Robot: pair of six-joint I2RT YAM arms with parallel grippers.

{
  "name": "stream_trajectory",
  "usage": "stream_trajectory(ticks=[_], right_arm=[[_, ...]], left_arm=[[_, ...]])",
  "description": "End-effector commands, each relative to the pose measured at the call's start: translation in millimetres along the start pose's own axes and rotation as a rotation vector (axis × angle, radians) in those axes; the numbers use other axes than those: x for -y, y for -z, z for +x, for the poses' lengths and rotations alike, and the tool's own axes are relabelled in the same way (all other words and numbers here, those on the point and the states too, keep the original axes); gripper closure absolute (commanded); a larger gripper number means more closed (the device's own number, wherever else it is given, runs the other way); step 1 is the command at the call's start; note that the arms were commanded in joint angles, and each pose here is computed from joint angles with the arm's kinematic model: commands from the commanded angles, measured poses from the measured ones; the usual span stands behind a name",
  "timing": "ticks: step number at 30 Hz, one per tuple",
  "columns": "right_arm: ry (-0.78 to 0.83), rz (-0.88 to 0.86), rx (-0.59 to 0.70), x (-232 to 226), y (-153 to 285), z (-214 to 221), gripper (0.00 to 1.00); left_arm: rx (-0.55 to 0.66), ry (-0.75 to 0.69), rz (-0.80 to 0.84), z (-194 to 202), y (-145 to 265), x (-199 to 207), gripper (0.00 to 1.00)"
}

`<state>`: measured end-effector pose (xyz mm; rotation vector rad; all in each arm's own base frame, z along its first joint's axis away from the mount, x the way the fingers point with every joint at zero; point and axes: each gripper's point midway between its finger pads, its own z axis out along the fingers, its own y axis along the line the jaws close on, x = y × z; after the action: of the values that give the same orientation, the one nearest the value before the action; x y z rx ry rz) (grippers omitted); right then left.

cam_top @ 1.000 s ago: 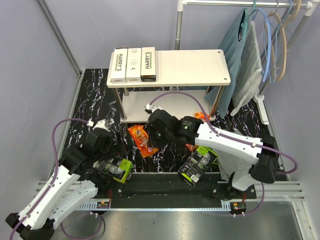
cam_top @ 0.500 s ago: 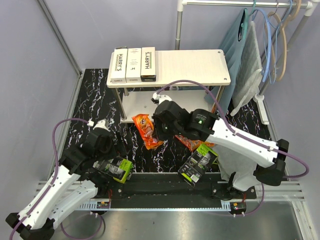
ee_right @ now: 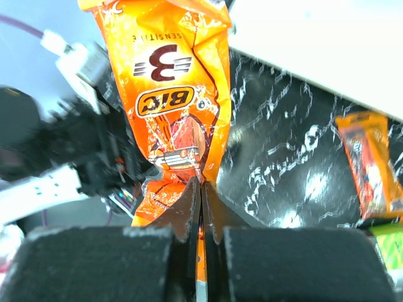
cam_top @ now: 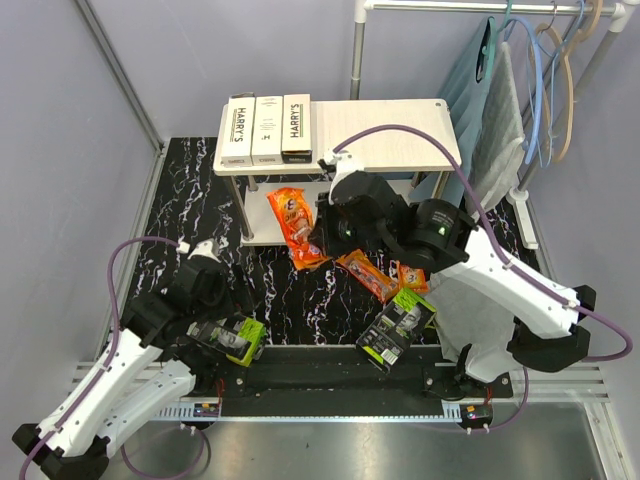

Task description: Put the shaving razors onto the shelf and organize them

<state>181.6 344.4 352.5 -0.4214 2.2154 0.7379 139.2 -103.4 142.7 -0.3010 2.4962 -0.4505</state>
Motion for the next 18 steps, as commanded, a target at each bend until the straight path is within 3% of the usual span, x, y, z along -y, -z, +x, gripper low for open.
stream_trajectory(ticks=[1,18], right_arm=[[0.023,0.028,0.096,1.7,11.3,-37.1,0.96],[-0.024,0.063,0.233,35.0,30.2,-134.6,0.94]], left_arm=[[0.017,-0.011,0.042,-5.3,-0.3,9.1,0.01],[0.016,-0.006,0.028,-4.5,-0.4,6.2,0.01]])
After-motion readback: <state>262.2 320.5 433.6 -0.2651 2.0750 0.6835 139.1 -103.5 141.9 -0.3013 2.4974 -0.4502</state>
